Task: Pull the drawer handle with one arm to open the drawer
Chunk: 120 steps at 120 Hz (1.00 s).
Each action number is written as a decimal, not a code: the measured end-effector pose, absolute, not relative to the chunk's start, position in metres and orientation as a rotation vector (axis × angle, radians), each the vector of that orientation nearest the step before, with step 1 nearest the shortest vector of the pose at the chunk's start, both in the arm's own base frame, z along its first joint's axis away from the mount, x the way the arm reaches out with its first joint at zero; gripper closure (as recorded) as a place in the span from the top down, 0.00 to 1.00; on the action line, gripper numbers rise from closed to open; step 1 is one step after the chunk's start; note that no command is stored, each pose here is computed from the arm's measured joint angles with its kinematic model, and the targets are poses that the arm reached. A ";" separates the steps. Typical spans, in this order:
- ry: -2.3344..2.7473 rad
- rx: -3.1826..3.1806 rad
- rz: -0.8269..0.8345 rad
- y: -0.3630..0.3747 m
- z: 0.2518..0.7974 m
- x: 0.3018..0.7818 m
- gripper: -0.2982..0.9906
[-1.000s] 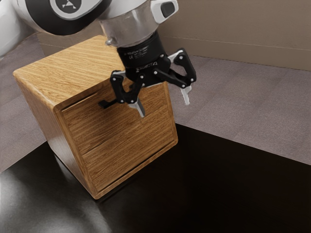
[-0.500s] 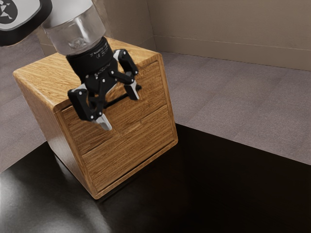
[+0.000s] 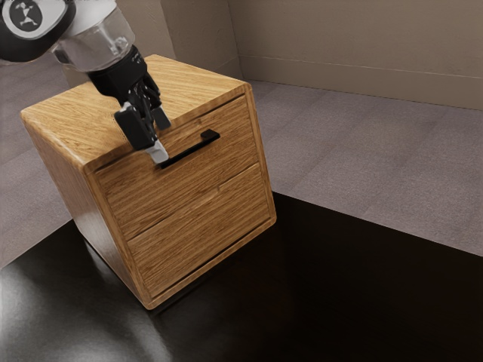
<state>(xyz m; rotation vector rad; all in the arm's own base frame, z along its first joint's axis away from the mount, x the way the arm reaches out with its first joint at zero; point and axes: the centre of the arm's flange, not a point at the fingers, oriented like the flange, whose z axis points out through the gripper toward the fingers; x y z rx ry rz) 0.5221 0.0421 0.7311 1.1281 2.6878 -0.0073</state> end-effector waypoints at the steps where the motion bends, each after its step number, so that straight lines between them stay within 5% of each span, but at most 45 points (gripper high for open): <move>1: 2.690 1.119 -0.007 0.042 0.730 0.523 0.77; 50: 2.733 0.836 -0.078 0.020 0.702 0.525 0.75; 99: 2.758 0.933 0.579 -0.022 0.698 0.546 0.77; 120: 2.751 0.893 0.698 -0.008 0.706 0.543 0.77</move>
